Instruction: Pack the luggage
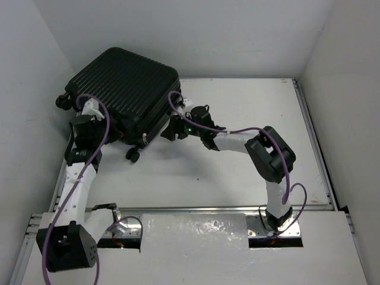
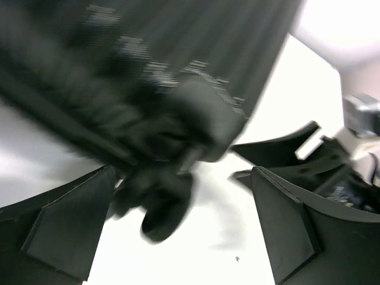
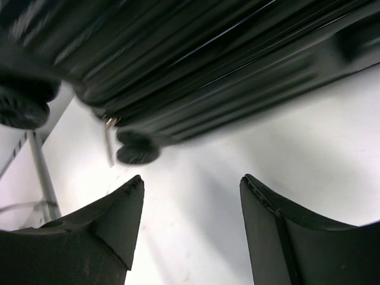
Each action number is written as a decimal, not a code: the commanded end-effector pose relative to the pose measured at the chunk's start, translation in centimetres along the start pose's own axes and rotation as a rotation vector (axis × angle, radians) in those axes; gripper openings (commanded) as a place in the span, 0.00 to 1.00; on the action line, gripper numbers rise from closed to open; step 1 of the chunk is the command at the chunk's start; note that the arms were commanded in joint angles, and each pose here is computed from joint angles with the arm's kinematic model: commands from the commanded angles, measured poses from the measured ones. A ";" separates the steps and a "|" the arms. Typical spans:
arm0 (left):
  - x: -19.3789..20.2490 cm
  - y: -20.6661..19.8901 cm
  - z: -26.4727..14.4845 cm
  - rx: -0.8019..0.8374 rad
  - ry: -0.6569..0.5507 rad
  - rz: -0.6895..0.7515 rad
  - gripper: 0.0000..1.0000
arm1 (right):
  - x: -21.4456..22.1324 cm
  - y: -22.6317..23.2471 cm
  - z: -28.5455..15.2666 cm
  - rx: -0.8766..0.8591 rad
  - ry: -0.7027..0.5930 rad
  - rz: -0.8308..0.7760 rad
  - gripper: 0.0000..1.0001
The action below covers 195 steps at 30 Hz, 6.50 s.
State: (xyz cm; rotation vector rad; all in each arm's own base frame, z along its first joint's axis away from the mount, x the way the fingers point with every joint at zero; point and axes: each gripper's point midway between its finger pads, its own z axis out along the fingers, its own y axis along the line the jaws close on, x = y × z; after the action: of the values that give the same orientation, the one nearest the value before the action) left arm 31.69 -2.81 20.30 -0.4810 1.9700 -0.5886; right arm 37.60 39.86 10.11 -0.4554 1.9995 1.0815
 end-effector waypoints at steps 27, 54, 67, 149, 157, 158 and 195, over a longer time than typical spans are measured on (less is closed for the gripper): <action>2.5 -1.3 2.0 0.029 0.157 0.125 0.02 | 1.1 7.6 4.6 -0.067 -0.021 -0.122 0.61; 3.8 -2.0 2.5 0.092 0.186 0.050 0.00 | -1.0 3.2 4.5 0.087 -0.122 -0.086 0.00; 4.7 0.0 2.8 0.006 0.172 0.018 0.00 | -8.2 -6.1 2.9 0.102 -0.242 0.071 0.00; 16.6 -8.7 5.2 -0.049 0.374 0.455 0.00 | -10.3 -10.1 -2.4 0.025 -0.304 0.246 0.00; 19.3 -7.7 3.0 -0.003 0.410 0.474 0.00 | -11.9 -11.5 -4.8 -0.036 -0.381 0.403 0.00; 20.0 -7.3 2.7 0.007 0.428 0.470 0.00 | -12.3 -11.3 -4.8 -0.052 -0.393 0.414 0.00; 19.6 -10.5 -1.3 0.204 0.437 0.499 0.00 | 2.8 -3.9 -9.5 0.054 0.289 -0.609 0.45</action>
State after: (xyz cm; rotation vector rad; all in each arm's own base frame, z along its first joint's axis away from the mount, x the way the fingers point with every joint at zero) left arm 27.72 -20.16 16.20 0.1012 2.1265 -0.4710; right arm 33.21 30.16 9.07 -1.0699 1.9406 0.7084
